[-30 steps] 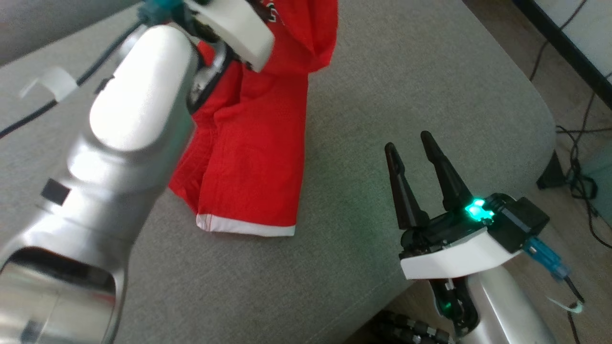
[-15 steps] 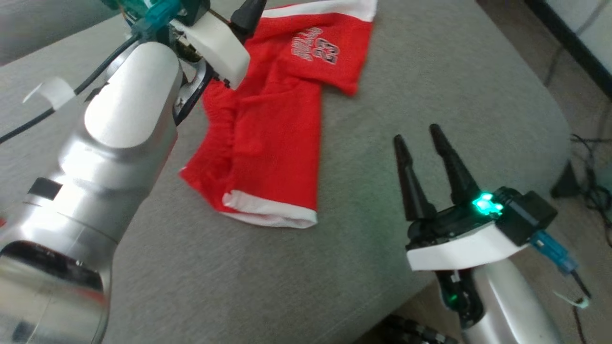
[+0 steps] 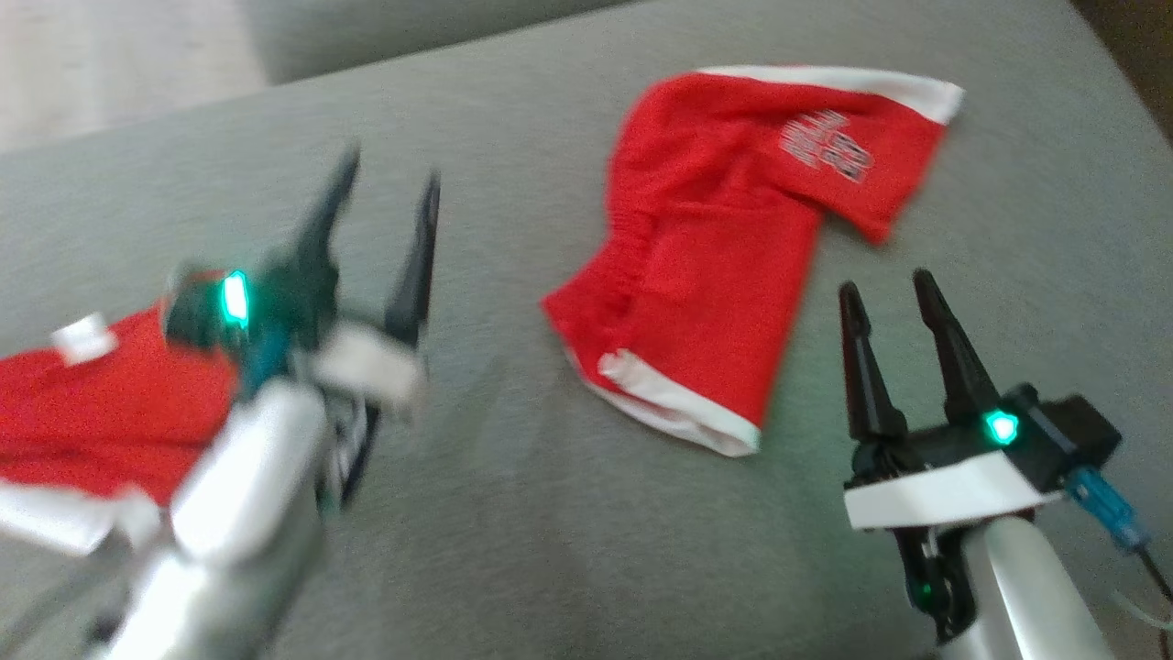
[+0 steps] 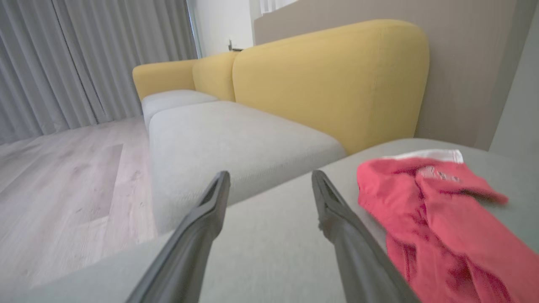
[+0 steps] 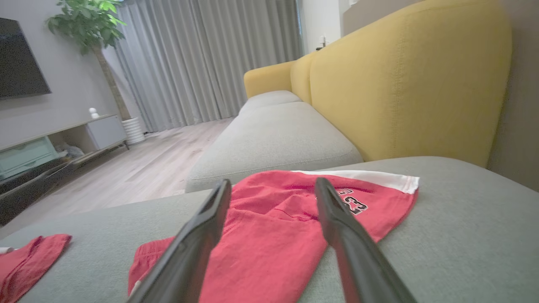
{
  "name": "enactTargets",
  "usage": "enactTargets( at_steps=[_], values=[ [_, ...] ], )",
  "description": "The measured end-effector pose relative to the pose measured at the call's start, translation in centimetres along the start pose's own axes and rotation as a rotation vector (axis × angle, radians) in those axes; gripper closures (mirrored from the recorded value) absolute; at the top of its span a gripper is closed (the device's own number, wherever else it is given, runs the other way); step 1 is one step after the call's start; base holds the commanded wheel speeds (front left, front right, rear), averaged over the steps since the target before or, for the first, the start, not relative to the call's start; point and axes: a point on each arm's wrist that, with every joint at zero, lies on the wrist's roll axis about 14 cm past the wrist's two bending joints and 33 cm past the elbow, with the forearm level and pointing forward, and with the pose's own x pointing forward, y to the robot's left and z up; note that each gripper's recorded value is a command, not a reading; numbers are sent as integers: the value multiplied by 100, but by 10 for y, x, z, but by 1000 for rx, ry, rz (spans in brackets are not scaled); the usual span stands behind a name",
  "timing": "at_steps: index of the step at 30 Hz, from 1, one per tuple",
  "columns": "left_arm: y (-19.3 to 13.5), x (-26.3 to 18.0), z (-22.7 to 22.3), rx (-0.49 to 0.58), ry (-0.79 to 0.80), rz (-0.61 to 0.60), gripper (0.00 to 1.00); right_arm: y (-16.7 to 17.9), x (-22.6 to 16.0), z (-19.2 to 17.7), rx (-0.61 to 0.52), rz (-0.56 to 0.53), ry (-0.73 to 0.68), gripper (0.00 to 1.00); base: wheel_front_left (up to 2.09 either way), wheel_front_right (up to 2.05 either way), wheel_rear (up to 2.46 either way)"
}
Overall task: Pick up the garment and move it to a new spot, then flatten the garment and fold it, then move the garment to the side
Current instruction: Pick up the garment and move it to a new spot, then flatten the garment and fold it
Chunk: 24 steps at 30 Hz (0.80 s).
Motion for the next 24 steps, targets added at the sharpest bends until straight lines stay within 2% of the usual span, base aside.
enactTargets(
  at_steps=[5,11,19,24],
  values=[
    [13,-73,-33,-47,84,144,0,22,5,-9,-3,70,21,0,0,0,0],
    [29,-132,-41,-126,104,333,0,46,12,-8,-18,145,14,0,0,0,0],
    [27,-145,-30,-110,66,351,0,63,9,-22,-33,201,53,0,0,0,0],
    [24,-144,-33,-112,72,341,0,81,1,-57,-91,274,164,0,0,0,0]
  ],
)
